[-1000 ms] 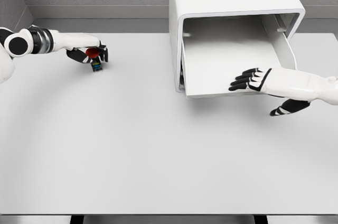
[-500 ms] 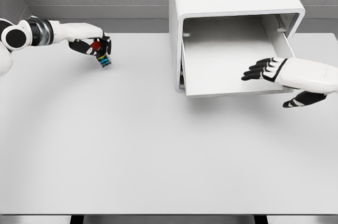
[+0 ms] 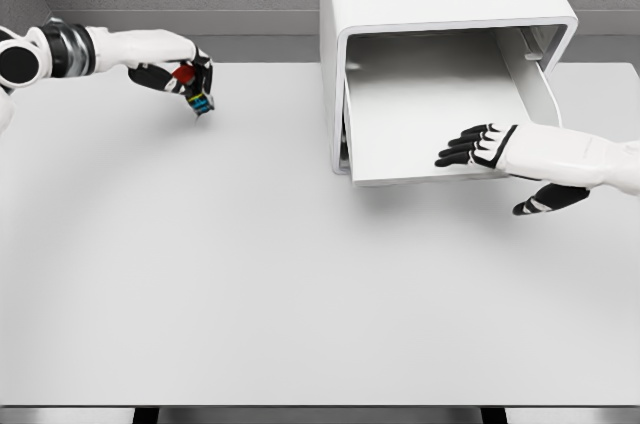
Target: Slide open multi-storey tabletop storage cabinets and put open load switch and slide close multi-storey tabletop storage cabinets
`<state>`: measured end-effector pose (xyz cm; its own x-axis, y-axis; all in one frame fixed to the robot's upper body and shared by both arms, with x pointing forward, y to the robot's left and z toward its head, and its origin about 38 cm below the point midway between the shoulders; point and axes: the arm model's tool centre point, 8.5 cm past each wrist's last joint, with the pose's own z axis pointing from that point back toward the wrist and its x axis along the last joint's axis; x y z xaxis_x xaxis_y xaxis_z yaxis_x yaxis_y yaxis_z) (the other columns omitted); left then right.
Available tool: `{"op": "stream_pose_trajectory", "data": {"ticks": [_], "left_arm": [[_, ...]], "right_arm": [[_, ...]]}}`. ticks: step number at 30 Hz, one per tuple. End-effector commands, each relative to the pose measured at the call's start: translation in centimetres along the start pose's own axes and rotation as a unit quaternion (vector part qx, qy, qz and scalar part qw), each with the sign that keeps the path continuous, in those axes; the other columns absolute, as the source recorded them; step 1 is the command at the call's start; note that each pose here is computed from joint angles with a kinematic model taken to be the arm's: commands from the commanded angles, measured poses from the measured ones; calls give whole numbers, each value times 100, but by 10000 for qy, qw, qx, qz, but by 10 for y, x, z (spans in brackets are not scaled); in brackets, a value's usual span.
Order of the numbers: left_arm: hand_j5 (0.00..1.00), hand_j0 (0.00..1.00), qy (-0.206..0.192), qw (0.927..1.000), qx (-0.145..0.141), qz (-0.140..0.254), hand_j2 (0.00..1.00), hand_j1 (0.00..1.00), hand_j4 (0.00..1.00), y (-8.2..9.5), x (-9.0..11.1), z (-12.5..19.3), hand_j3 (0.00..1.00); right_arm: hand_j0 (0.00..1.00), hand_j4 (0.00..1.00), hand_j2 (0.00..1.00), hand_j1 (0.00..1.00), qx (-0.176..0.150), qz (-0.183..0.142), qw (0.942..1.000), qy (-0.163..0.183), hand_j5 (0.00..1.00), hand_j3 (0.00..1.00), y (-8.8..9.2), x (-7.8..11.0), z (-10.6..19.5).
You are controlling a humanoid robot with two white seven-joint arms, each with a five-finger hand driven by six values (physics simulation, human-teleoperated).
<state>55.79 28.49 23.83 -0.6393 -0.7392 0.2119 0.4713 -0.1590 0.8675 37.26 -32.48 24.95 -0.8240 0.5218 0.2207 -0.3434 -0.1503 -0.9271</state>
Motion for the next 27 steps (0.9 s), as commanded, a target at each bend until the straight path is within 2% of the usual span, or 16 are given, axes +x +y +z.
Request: {"op": "stream_pose_trajectory", "data": {"ticks": [1,4,12,16,18,21,27], "left_arm": [[42,42,-119,9999,105,-34,42,42,42,7,6,3,42],[42,42,-260,9995,139,-117,42,42,42,11,14,5,42],[42,42,-452,9983,211,-289,42,42,42,16,22,26,42],[42,42,-652,9969,266,-362,42,42,42,19,33,32,42],[42,42,-729,9965,262,-318,42,42,42,14,36,32,42],[42,42,-890,9950,274,-360,42,42,42,13,45,33,42],[42,42,-1166,9917,305,-450,42,42,42,11,61,41,42]], "right_arm": [[100,100,100,100,-53,-13,10000,8,100,100,-2,0,1],[100,100,100,100,-191,71,9998,31,100,100,-12,-1,3],[100,100,100,100,-218,109,9997,87,100,100,-15,-2,8],[100,100,100,100,-594,345,9970,366,100,100,-46,-6,33],[100,100,100,100,-736,279,9950,611,100,100,-58,-9,58],[100,100,100,100,-736,235,9940,777,100,100,-59,-15,70],[100,100,100,100,-700,231,9946,733,100,100,-57,-13,67]]}}
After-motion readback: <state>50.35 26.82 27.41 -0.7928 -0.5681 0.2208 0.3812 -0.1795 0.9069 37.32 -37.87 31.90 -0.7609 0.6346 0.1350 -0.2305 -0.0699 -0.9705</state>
